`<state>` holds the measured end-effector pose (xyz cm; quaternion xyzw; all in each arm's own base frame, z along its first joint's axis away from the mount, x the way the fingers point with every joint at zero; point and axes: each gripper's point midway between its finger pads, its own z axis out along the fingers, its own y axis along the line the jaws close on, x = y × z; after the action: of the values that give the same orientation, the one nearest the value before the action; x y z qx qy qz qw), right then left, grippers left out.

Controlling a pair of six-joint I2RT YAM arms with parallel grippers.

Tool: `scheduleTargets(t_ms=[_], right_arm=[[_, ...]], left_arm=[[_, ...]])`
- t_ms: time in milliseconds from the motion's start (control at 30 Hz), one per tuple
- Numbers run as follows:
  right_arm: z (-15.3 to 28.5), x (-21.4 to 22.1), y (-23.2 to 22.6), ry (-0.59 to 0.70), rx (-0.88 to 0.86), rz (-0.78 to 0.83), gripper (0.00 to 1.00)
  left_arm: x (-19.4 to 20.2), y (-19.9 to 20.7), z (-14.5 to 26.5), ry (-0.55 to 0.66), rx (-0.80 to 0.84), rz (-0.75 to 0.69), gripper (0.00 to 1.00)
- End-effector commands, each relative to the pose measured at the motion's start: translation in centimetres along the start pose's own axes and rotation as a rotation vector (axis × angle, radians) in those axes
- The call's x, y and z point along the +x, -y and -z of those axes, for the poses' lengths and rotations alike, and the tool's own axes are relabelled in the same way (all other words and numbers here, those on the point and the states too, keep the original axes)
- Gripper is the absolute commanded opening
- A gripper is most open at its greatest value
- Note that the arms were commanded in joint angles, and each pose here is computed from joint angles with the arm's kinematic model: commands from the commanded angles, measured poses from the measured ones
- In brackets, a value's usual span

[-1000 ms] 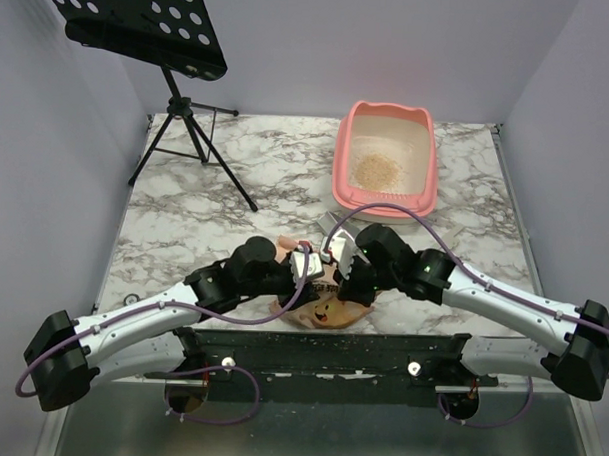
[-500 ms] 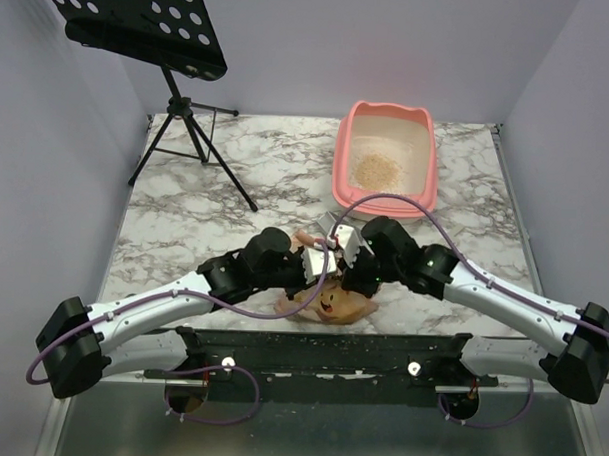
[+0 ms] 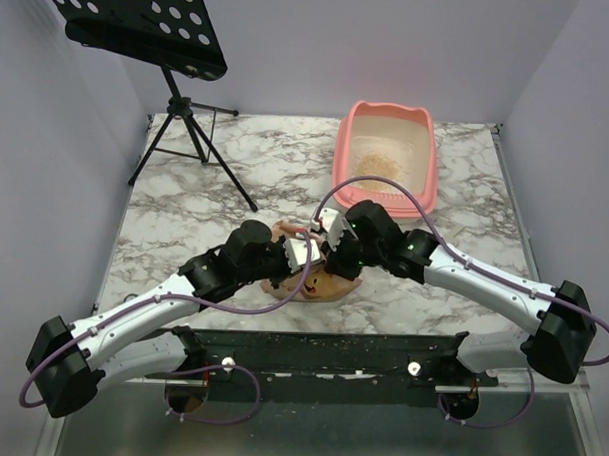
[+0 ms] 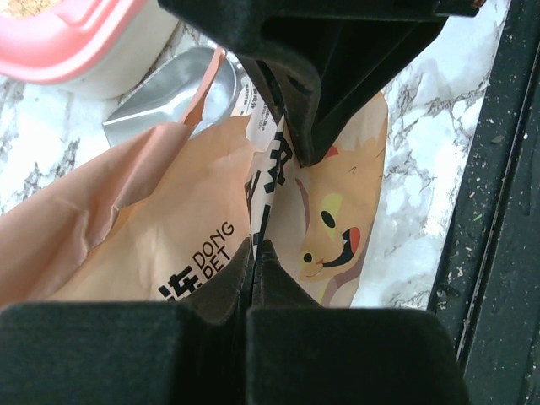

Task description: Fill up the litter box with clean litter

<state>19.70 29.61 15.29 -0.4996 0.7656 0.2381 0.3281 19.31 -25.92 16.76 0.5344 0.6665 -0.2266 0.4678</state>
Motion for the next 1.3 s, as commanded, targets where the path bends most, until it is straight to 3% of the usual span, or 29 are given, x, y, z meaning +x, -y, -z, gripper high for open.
scheduleTargets(t_ms=[0,67,133,433,633,1167,1233,1267], right_arm=[[0.1,0.4,1.0,0.013,0.038,-0.046,0.22],[-0.2,1.4,1.0,-0.007,0.042,-0.055,0.37],[0.2,1.4,1.5,-0.007,0.075,-0.059,0.44],[6.3,-0.2,3.2,0.115,0.244,0.015,0.51],[8.6,0.9,1.9,0.113,0.206,0.098,0.51],[3.2,0.8,1.4,0.006,0.048,0.200,0.50],[2.7,1.7,1.2,-0.017,0.038,0.174,0.46],[2.5,2.5,1.2,-0.037,0.034,0.157,0.39]], left_arm=[[0.8,-1.3,0.3,0.004,-0.091,0.042,0.00],[1.3,-1.0,0.0,-0.010,-0.084,0.051,0.00],[1.3,-0.9,-0.3,-0.003,-0.078,0.056,0.00],[1.1,-0.6,-0.8,-0.004,-0.056,0.082,0.00],[0.3,-0.7,-0.6,0.013,-0.058,0.096,0.00],[0.0,-0.3,-0.1,0.028,-0.059,0.081,0.00],[0.1,-0.3,-0.1,0.028,-0.062,0.080,0.00],[0.2,-0.3,-0.1,0.026,-0.065,0.079,0.00]])
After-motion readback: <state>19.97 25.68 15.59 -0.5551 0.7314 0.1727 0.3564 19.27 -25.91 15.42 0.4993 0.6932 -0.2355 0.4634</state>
